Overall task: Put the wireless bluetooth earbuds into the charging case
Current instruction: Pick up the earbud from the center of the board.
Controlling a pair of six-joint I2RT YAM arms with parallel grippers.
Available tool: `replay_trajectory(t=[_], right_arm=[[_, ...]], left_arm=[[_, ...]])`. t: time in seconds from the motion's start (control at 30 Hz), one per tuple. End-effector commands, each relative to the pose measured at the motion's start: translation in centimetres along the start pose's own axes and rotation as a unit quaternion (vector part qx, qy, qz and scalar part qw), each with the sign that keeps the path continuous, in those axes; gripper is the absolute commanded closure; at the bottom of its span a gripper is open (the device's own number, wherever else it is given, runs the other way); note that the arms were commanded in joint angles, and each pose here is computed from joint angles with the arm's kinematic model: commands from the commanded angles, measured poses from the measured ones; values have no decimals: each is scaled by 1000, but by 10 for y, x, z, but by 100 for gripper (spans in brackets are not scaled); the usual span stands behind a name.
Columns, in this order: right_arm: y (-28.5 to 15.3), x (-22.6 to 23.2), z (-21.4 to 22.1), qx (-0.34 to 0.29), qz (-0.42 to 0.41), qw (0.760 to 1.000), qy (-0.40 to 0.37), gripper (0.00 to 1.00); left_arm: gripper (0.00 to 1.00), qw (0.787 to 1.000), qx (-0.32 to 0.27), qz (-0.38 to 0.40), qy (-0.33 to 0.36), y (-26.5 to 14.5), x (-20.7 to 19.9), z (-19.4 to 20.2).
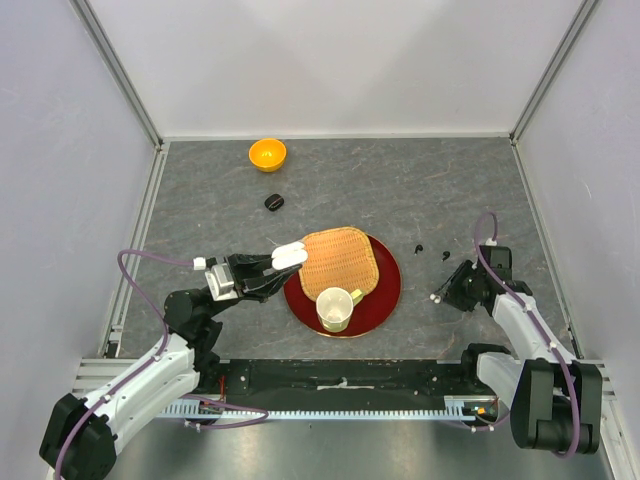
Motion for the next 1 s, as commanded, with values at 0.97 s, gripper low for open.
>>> replay_trajectory(t=[0.97], right_arm=[[1, 14, 5, 9, -33, 999, -17, 87]], left_arm=[[98, 1000, -19, -3, 6, 4, 3, -10]])
Point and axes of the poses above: each gripper's point midway between its finger pads, its own y axis out along the fingers, its own x axis along the line the jaws close on, z = x × y, the point moved 2 cm from there along -y, back along the fingers, and after that the axes turned 15 degrees about y, right-handed, at the moved point
